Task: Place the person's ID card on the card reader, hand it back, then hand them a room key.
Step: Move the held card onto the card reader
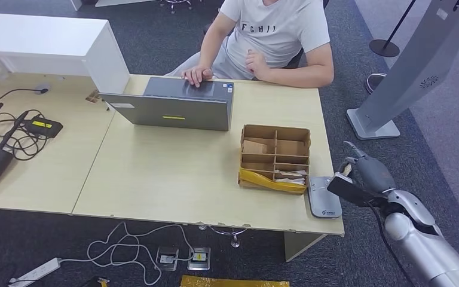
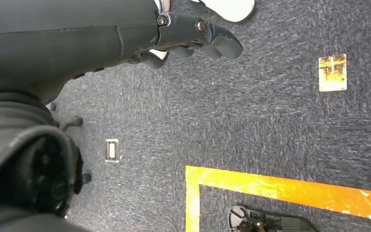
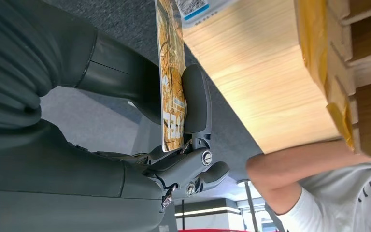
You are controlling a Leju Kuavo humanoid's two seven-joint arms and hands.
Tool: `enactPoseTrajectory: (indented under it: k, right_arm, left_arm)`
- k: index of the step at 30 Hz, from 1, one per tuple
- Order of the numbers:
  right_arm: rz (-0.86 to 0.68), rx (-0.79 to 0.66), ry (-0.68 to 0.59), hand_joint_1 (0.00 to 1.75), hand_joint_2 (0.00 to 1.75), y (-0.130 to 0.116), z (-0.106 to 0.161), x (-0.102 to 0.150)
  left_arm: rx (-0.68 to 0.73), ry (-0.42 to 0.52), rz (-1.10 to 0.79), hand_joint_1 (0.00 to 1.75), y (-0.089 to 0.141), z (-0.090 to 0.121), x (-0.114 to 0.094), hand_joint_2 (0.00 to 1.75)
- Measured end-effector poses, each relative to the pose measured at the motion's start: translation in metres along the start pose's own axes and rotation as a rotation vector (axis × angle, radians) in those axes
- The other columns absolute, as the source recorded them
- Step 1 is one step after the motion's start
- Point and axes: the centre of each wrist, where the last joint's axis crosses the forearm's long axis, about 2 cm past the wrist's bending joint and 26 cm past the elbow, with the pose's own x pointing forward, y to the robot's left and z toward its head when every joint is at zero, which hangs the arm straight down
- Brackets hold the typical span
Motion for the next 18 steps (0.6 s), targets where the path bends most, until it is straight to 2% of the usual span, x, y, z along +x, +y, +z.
enactPoseTrajectory:
  k: [18]
  right_arm:
    - [-0.057, 0.042, -0.052, 1.75, 1.75, 0.032, -0.006, 0.024]
  left_arm:
    - [0.011, 0.017, 0.007, 0.00, 0.000, 0.000, 0.000, 0.00]
